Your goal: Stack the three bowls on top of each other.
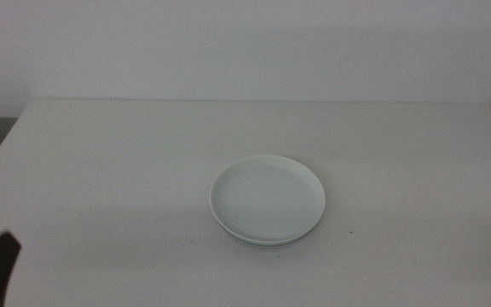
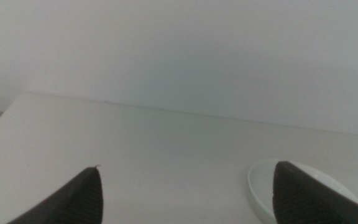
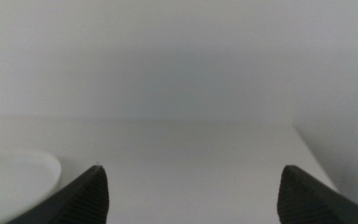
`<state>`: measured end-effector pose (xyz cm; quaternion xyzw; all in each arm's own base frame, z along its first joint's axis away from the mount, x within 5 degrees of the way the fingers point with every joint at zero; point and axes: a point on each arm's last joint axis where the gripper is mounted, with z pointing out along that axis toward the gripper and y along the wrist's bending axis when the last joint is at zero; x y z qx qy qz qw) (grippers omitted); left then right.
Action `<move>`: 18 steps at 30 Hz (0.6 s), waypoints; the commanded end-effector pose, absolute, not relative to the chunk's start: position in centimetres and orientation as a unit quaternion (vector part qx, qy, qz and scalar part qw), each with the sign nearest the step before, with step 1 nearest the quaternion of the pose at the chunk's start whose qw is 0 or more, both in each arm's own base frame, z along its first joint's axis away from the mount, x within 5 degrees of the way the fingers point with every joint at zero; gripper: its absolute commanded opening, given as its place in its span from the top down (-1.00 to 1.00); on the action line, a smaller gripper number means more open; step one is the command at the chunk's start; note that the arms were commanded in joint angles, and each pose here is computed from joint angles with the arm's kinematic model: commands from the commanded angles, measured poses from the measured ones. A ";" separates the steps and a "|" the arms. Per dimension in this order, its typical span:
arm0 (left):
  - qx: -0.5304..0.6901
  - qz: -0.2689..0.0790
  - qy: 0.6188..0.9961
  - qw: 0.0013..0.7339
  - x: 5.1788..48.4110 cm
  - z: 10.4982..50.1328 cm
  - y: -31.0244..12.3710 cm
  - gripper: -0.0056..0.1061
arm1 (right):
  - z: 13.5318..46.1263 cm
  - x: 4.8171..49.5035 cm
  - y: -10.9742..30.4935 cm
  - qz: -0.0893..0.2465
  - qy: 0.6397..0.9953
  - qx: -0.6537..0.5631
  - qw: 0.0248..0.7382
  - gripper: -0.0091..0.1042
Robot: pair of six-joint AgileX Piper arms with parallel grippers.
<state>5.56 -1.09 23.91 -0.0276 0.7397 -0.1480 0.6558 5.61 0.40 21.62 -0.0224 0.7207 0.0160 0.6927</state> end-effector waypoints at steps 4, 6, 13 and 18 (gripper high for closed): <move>-0.026 -0.140 0.750 0.646 5.3 20.4 -1.0 -0.78 | 19.5 5.6 0.4 0.006 0.744 -0.031 0.667 -0.80; -0.019 -0.128 0.757 0.640 5.4 19.7 -0.9 -0.78 | 19.4 5.6 0.4 0.004 0.747 -0.033 0.664 -0.80; -0.016 -0.121 0.768 0.628 5.4 18.9 -0.9 -0.78 | 19.4 5.6 0.4 0.004 0.747 -0.033 0.664 -0.80; -0.016 -0.120 0.771 0.625 5.4 18.8 -0.9 -0.78 | 19.4 5.6 0.4 0.004 0.747 -0.033 0.664 -0.80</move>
